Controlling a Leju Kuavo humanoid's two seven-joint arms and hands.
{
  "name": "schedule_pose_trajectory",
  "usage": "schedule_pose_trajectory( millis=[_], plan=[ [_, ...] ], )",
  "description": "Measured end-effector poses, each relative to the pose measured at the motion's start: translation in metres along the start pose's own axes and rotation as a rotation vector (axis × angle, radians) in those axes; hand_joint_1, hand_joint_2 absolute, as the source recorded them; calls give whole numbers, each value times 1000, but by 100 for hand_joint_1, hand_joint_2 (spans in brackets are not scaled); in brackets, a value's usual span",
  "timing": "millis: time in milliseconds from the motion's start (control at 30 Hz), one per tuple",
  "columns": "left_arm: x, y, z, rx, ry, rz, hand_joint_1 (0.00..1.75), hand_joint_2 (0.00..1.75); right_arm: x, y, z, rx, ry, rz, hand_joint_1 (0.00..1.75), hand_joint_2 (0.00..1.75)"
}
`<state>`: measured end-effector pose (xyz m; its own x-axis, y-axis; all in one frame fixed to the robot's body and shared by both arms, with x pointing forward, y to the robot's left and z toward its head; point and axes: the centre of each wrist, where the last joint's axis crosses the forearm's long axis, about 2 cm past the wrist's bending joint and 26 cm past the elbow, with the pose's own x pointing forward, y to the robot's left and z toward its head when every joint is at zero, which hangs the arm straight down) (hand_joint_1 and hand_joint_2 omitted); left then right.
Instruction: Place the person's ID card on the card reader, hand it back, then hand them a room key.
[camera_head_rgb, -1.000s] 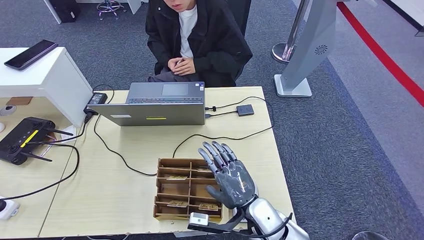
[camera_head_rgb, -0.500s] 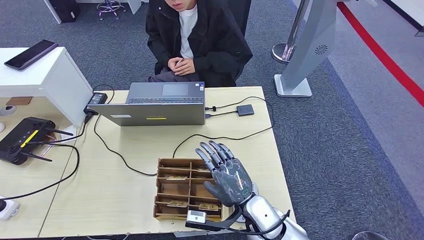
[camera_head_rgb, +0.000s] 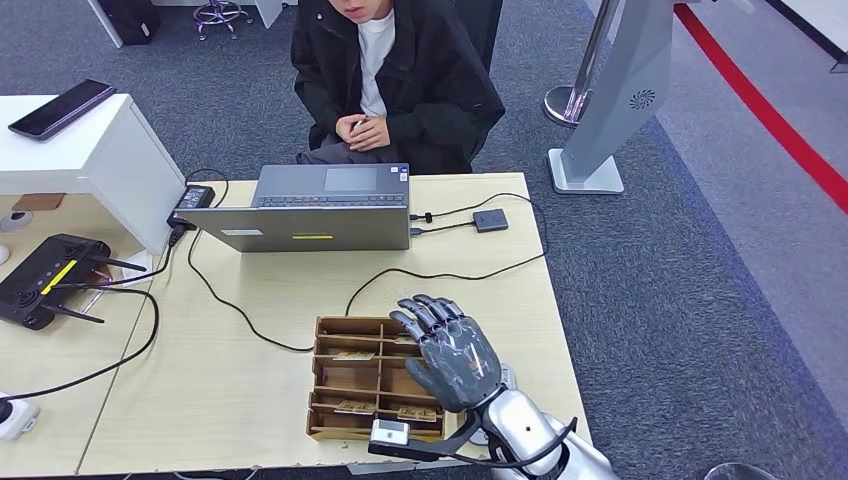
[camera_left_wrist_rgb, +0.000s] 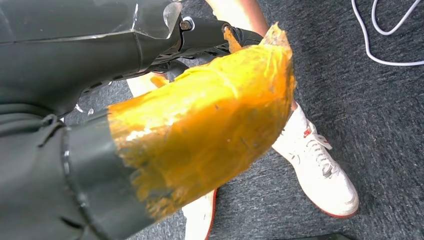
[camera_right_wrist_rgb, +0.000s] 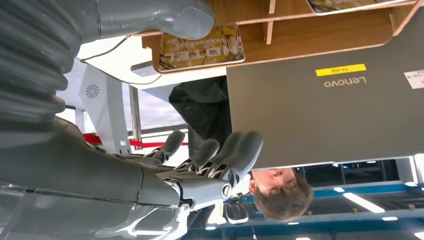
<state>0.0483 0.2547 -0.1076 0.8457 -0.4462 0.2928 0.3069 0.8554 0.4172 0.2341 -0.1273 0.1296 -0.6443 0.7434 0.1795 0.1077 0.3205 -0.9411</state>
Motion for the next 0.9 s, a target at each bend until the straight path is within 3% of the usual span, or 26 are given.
schedule_pose_trajectory(
  millis=[567,900],
  plan=[
    [0,0,0,-1,0,-1,0,0,2,6,0,33,4,-3,58,175],
    [0,0,0,-1,-1,-3,0,0,3,8,1,42,6,-4,69,175]
  ],
)
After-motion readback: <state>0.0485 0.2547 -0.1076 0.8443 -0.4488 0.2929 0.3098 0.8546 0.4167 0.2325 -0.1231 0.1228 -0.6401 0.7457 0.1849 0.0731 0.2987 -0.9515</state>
